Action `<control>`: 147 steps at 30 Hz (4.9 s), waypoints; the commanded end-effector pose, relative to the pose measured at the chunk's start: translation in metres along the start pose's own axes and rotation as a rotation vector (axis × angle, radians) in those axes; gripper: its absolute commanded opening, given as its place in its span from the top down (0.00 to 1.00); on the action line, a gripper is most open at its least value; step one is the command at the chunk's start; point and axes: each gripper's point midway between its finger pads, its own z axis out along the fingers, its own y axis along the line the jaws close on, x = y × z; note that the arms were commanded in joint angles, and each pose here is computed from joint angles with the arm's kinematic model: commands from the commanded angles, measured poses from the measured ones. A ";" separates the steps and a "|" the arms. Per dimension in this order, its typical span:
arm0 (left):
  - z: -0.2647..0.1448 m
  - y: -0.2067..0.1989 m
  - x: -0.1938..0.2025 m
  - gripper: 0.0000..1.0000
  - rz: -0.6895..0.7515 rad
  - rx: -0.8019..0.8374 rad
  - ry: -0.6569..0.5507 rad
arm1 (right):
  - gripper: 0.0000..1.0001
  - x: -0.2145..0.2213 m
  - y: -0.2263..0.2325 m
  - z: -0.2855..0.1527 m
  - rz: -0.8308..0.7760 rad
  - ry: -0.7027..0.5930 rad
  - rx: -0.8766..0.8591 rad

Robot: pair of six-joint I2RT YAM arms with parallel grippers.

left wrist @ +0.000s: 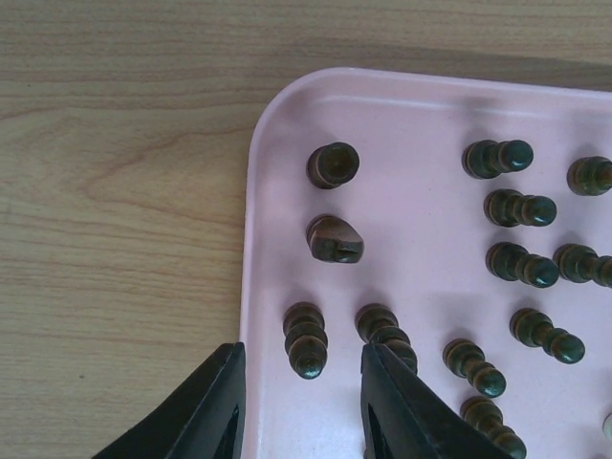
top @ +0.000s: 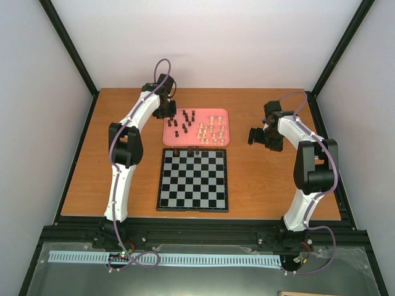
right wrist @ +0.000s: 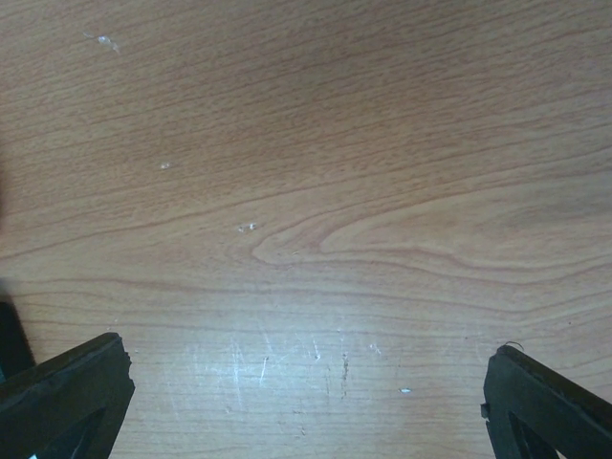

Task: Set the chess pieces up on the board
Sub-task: Pick up the chess piece from the storage box, then place the chess piece on the chessboard.

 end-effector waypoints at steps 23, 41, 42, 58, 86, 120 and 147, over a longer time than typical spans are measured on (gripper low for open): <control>0.038 0.003 0.012 0.78 -0.081 0.015 0.075 | 0.00 -0.001 0.001 0.007 -0.014 0.035 0.021; -0.049 0.019 0.003 0.99 -0.062 -0.027 -0.006 | 0.00 -0.009 0.004 0.000 -0.028 0.006 0.013; -0.058 0.019 0.004 0.99 -0.062 -0.018 -0.014 | 0.00 -0.009 0.005 -0.001 -0.030 0.004 0.011; -0.125 -0.047 0.080 0.99 0.129 0.185 0.078 | 0.00 -0.013 0.008 -0.010 -0.035 -0.027 -0.004; -0.084 -0.066 0.147 0.99 0.221 0.209 0.142 | 0.00 0.001 0.016 -0.019 -0.049 -0.052 0.003; -0.039 -0.066 0.164 0.99 0.315 0.095 0.149 | 0.00 0.006 0.014 -0.017 -0.051 -0.049 0.008; -0.030 -0.061 0.177 0.90 0.328 0.094 0.185 | 0.00 0.002 0.015 -0.015 -0.056 -0.047 0.009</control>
